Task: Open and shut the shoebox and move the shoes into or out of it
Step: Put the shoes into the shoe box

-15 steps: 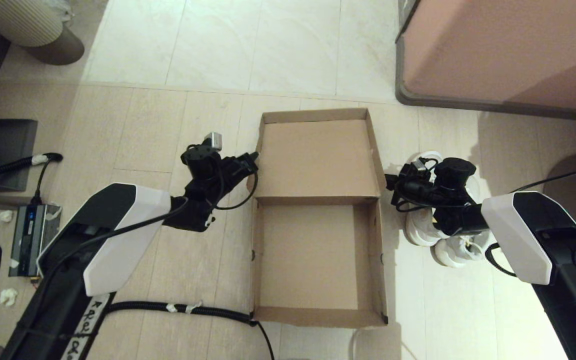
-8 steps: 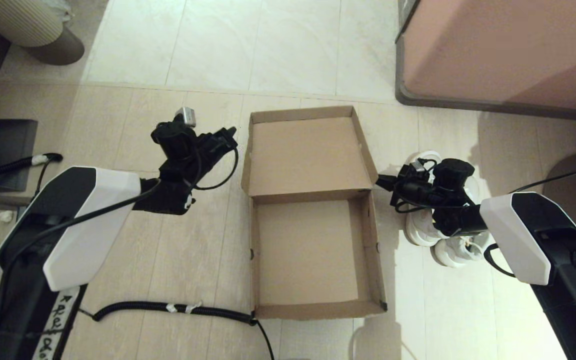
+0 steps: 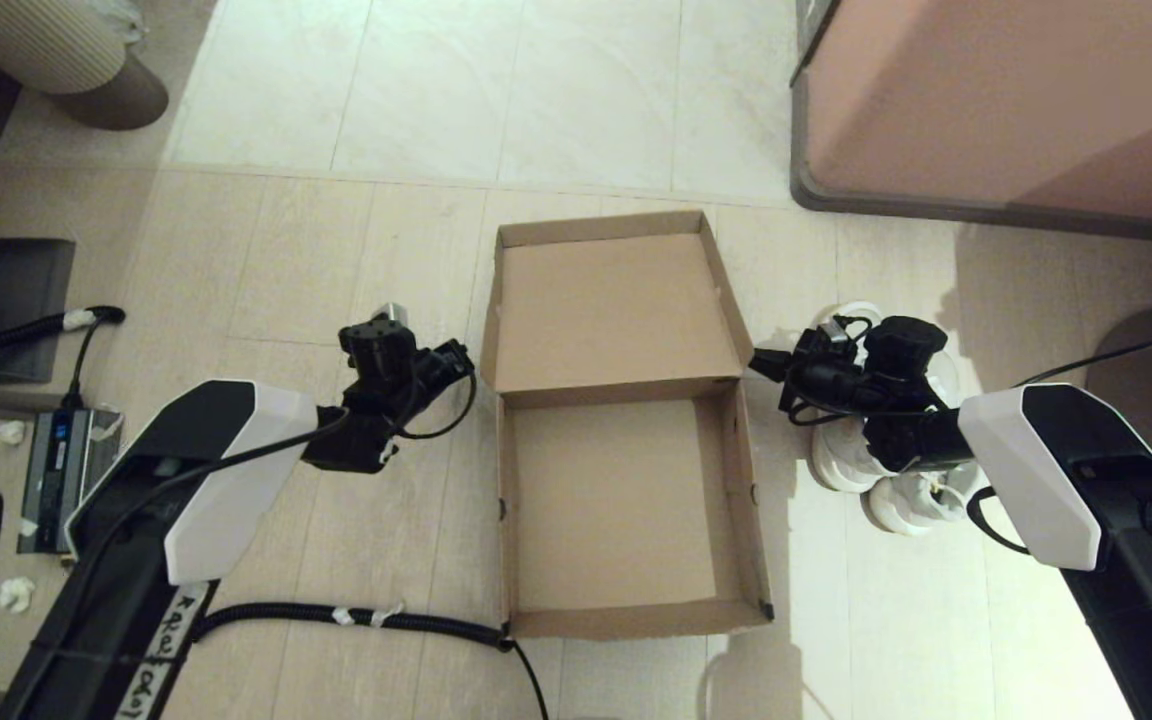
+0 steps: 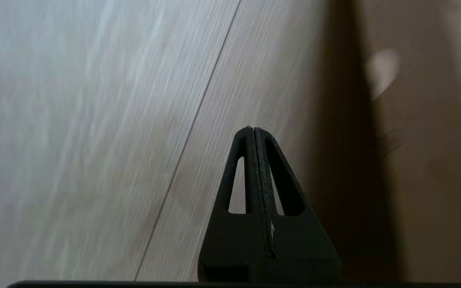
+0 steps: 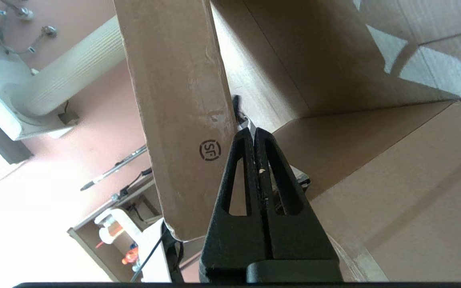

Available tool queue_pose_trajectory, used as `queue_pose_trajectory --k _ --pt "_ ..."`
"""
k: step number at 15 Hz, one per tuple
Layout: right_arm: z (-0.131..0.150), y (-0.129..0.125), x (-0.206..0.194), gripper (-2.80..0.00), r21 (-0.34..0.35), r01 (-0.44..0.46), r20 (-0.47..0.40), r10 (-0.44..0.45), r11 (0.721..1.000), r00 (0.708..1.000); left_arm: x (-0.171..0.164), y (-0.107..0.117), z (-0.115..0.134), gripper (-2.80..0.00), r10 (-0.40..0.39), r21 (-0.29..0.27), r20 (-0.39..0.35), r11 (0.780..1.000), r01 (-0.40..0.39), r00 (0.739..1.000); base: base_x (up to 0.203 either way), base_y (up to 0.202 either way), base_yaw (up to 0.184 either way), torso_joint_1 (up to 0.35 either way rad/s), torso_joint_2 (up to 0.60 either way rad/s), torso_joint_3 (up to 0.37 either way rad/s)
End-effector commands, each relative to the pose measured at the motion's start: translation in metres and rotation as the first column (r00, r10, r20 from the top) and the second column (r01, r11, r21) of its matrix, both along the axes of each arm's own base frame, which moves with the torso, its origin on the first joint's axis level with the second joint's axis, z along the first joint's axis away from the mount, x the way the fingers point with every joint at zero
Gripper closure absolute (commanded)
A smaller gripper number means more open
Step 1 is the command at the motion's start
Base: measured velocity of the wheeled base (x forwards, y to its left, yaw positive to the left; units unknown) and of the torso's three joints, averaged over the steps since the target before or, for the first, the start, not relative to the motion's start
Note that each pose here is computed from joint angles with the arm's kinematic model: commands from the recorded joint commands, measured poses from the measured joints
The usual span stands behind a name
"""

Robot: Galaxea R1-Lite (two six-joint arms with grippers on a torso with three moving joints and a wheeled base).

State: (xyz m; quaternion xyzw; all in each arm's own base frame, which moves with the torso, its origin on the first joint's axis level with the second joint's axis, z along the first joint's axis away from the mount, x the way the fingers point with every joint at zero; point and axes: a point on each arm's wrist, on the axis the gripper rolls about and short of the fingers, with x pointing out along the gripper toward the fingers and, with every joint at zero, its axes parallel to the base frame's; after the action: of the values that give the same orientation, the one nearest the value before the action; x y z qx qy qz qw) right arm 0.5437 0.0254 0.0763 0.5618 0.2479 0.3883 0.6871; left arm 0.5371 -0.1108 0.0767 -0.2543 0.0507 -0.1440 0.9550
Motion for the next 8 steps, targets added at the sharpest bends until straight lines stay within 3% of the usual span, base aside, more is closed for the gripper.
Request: queue_pose_trajectory --k 1,4,8 --pt "0.001 0.001 0.0 0.0 0.003 -0.008 0.001 0.008 1.0 1.0 0.001 -0.007 -0.01 0.0 -0.016 -0.004 -0.018 1.0 0.016 1.0 0.0 0.0 0.0 0.0 0.0 0.0" --pt "0.0 0.001 -0.001 0.0 0.003 -0.008 -0.006 0.008 1.0 1.0 -0.004 -0.025 -0.004 0.0 -0.071 -0.078 -0.023 0.995 0.069 0.997 0.0 0.0 0.0 0.0 0.0 0.0" --pt "-0.001 0.0 -0.001 0.0 0.001 -0.006 -0.035 0.006 1.0 0.999 -0.011 -0.034 0.019 0.0 -0.127 -0.29 -0.046 0.951 0.109 0.991 0.0 0.0 0.0 0.0 0.0 0.0"
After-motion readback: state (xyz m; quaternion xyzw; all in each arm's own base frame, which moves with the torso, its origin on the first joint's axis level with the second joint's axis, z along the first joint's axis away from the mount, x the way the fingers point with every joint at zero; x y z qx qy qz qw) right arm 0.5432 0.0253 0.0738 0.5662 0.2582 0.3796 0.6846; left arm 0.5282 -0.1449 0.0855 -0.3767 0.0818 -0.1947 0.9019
